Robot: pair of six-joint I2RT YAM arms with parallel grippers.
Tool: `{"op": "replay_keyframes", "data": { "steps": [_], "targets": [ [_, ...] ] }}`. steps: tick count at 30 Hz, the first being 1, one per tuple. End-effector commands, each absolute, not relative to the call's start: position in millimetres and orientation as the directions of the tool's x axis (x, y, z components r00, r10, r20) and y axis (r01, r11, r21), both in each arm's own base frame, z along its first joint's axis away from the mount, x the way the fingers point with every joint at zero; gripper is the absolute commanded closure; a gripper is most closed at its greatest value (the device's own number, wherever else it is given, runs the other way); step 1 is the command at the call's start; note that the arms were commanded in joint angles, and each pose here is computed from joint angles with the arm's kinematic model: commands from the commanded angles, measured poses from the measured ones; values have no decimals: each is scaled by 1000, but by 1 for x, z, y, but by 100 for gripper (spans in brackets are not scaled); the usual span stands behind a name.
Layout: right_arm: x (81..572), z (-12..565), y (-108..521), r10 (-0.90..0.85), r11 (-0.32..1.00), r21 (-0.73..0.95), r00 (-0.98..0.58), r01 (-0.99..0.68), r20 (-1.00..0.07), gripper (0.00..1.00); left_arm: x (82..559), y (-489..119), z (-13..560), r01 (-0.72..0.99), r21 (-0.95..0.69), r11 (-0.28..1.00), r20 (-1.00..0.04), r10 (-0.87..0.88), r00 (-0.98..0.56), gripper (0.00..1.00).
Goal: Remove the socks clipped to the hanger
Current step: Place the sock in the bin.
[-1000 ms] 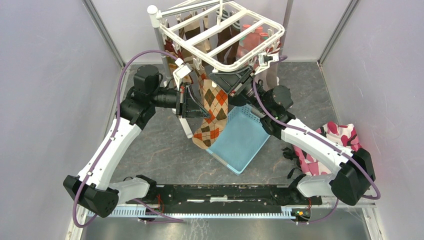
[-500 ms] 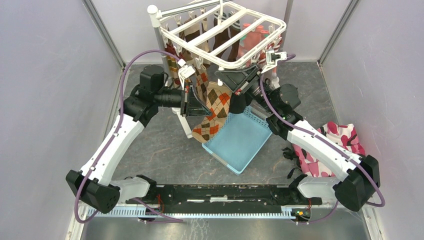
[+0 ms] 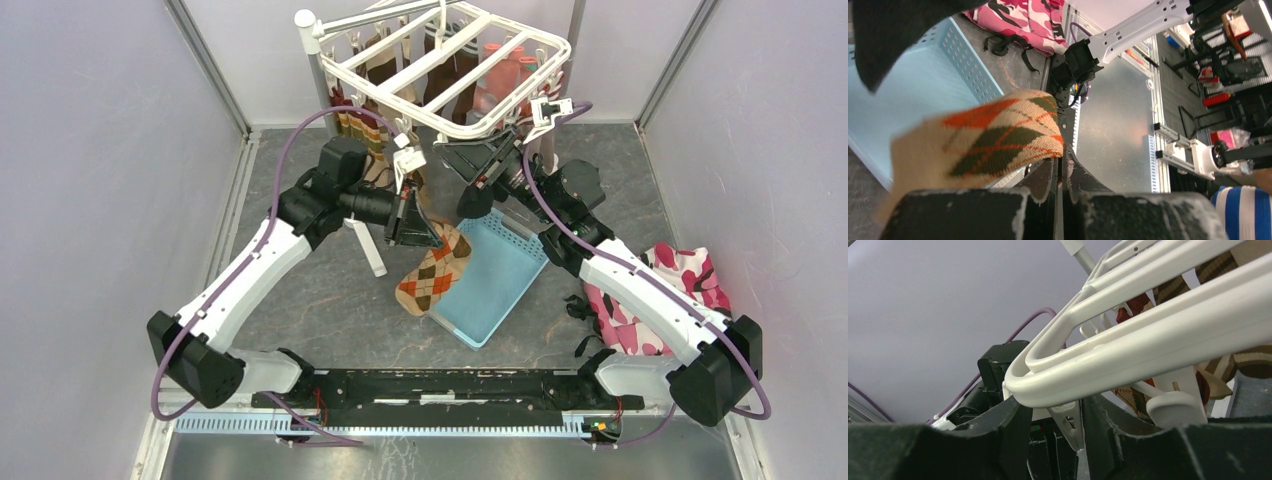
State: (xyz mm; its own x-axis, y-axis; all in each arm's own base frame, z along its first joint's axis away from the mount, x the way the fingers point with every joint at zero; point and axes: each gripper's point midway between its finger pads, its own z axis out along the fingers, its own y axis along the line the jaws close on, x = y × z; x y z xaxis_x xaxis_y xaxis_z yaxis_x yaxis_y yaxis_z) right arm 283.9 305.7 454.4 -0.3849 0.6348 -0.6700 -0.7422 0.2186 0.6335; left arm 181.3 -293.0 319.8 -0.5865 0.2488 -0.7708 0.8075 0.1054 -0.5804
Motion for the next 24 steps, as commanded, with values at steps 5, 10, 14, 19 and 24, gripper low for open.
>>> {"op": "replay_keyframes", "data": {
  "steps": [5, 10, 14, 19, 24],
  "targets": [
    [272, 469, 299, 636, 211, 600, -358, -772, -684, 50, 214, -339, 319, 839, -534, 107, -811, 214, -544, 88],
    [272, 466, 293, 609, 274, 572, -320, -773, -725, 37, 224, -338, 302, 830, -531, 172, -794, 241, -558, 0],
    [271, 464, 290, 587, 312, 553, -301, -773, -752, 28, 201, -318, 289, 849, -502, 164, -786, 323, -527, 0],
    [274, 444, 295, 535, 343, 558, -331, -755, -777, 21, 167, -285, 263, 878, -456, 146, -770, 430, -471, 0],
    [271, 431, 287, 503, 397, 536, -312, -745, -806, 9, 147, -251, 241, 928, -343, 148, -787, 494, -370, 0]
  ]
}}
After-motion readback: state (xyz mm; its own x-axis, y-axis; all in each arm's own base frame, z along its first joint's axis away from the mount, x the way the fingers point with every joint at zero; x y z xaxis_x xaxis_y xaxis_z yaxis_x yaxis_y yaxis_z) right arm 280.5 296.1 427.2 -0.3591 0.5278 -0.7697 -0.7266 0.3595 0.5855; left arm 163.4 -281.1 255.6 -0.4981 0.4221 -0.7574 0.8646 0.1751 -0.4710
